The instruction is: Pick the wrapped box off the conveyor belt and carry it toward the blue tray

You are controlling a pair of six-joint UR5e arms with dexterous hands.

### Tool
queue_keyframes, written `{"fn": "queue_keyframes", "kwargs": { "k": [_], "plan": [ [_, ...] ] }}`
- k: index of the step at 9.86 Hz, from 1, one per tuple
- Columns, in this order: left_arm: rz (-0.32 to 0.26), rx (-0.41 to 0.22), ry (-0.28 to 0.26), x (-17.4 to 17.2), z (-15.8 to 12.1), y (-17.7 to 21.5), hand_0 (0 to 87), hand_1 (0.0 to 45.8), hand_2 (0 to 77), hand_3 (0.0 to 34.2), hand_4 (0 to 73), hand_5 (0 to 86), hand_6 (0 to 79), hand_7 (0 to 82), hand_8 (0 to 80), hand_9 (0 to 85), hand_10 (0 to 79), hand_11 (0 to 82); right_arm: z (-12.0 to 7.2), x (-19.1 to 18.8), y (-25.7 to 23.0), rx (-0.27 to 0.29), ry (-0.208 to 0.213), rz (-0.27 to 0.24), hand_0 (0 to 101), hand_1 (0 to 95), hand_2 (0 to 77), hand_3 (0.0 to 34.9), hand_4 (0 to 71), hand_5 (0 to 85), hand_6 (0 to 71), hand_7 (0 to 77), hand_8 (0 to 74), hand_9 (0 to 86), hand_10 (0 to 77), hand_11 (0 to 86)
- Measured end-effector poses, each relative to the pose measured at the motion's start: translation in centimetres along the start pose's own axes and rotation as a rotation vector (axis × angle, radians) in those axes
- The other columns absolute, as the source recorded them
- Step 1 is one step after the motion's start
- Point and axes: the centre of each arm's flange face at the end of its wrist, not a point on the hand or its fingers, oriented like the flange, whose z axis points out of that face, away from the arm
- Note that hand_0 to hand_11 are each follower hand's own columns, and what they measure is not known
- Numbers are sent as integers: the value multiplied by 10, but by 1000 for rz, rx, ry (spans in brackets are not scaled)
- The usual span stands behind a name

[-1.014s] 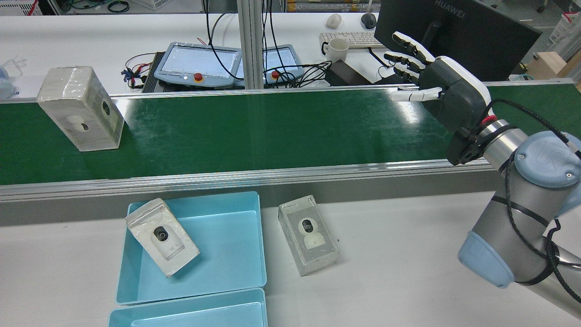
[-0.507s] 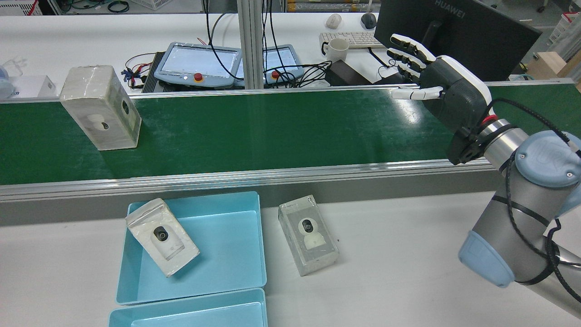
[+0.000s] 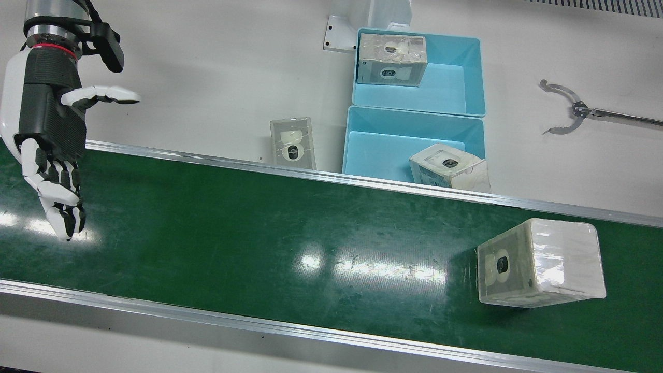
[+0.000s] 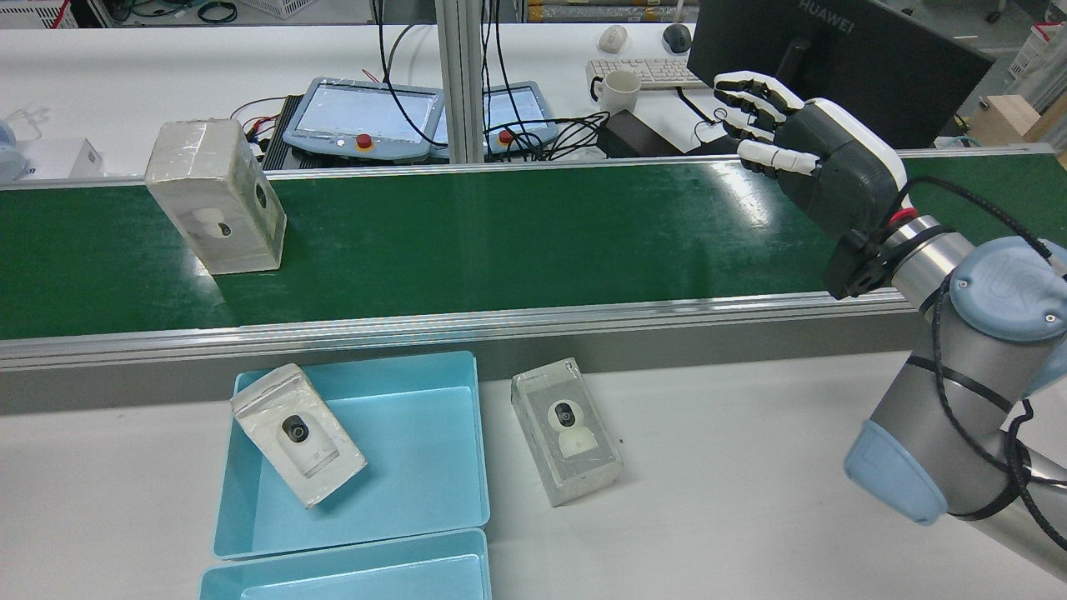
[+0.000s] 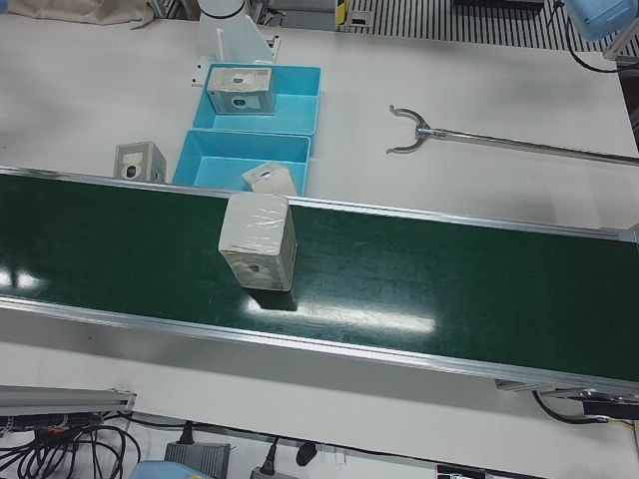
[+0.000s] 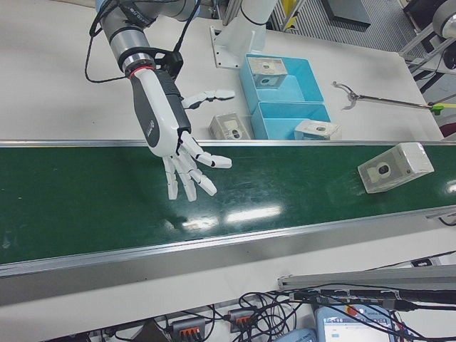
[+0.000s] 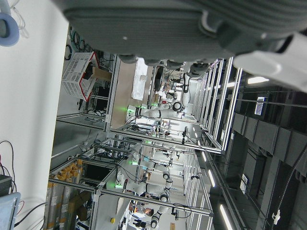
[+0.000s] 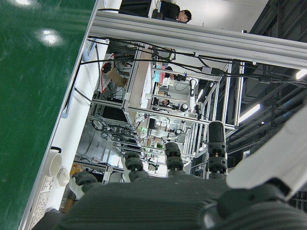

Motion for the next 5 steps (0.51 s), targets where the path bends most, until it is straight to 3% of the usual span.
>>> {"fn": "queue_keyframes", "kwargs": {
  "k": [1,2,3,4,5],
  "plan": [
    [0,0,0,0,0,0,0,0,11,0,0,5,0,5,5,0,0,0,0,-2,0,0,-3,1,323,22,114,299,60,311,0,104,76,11,0,16],
    [0,0,0,0,0,0,0,0,11,0,0,5,0,5,0,5,5,0,0,-2,0,1,-3,0,176,16,22,300,44,376,0,120,125,16,0,16],
    [0,0,0,0,0,0,0,0,11,0,0,5,0,5,0,5,5,0,0,-2,0,1,-2,-1,351,109,120,299,38,305,0,153,5,16,33,16],
    [0,0,0,0,0,0,0,0,11,0,0,5,0,5,5,0,5,0,0,-1,0,1,-1,-2,402,125,218,300,22,311,0,153,5,16,33,16],
    [0,0,0,0,0,0,0,0,11,0,0,5,0,5,5,0,5,0,0,-1,-1,2,-2,-2,402,125,218,300,22,311,0,153,5,16,33,16]
  ]
}}
